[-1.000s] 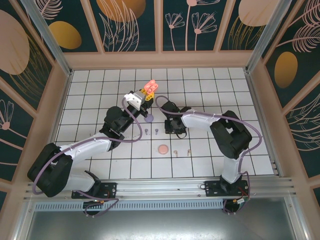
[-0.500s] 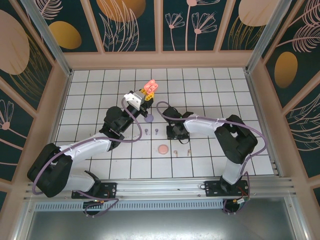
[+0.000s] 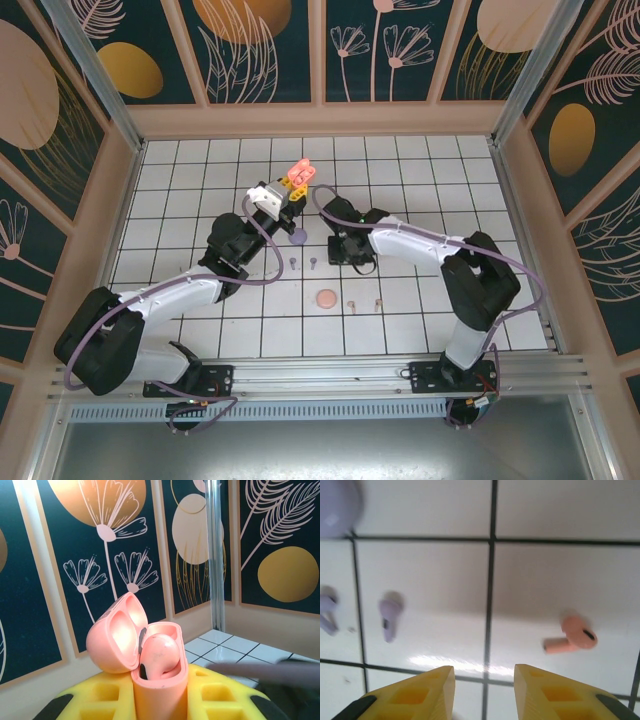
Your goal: Insert wireless bluetooth earbuds into charging case
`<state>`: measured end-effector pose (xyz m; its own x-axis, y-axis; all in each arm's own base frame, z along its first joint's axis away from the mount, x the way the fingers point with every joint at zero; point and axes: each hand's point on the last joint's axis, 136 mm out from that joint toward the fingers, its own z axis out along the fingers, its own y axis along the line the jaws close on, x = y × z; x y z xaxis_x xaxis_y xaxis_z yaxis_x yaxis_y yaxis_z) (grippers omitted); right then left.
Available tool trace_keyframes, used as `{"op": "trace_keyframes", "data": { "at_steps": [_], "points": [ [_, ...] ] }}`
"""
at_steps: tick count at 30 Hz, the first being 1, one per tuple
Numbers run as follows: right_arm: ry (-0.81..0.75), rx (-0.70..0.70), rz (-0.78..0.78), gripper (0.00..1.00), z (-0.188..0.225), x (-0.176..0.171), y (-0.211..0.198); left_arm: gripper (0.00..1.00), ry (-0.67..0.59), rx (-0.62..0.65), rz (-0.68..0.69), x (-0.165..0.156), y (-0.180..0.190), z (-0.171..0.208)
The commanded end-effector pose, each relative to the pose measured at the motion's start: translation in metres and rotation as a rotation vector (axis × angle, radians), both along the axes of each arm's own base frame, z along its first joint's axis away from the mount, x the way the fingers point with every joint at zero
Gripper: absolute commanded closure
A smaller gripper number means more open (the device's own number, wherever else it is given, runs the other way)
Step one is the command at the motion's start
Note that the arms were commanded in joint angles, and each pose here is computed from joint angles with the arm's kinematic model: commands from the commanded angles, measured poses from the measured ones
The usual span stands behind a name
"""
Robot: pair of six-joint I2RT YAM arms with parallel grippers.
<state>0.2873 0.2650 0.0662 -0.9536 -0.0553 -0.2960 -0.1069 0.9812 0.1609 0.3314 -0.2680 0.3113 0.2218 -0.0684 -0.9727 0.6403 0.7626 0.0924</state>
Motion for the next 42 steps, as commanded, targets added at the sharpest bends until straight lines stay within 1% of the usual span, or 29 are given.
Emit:
{"op": "trace_keyframes", "data": {
  "at_steps": [1,6,9,18,28,37,39,42],
  "points": [
    [0.021,-0.073,-0.023,0.63,-0.017,0.009,-0.009,1.0,-0.049,-0.054,-0.014,-0.01,0.003,0.02],
    [0.031,-0.118,-0.031,0.63,-0.036,0.018,-0.014,1.0,-0.048,-0.05,-0.014,-0.01,0.003,0.019],
    [0.045,-0.139,-0.028,0.64,-0.045,0.018,-0.018,1.0,-0.047,-0.052,-0.014,-0.01,0.003,0.019],
    [0.099,-0.162,-0.005,0.64,-0.06,-0.005,-0.031,1.0,-0.047,-0.053,-0.013,-0.009,0.003,0.019],
    [0.119,-0.18,0.004,0.64,-0.061,-0.027,-0.047,1.0,-0.042,-0.059,-0.018,-0.007,0.0,0.018],
    [0.102,-0.182,0.03,0.66,-0.045,-0.033,-0.051,1.0,-0.043,-0.067,-0.023,-0.006,-0.001,0.02],
    [0.076,-0.157,0.034,0.66,-0.032,-0.029,-0.046,1.0,-0.042,-0.068,-0.024,-0.006,-0.001,0.02],
    [0.012,-0.073,0.033,0.65,0.002,-0.016,-0.029,1.0,-0.042,-0.068,-0.024,-0.006,-0.001,0.02]
  ]
}}
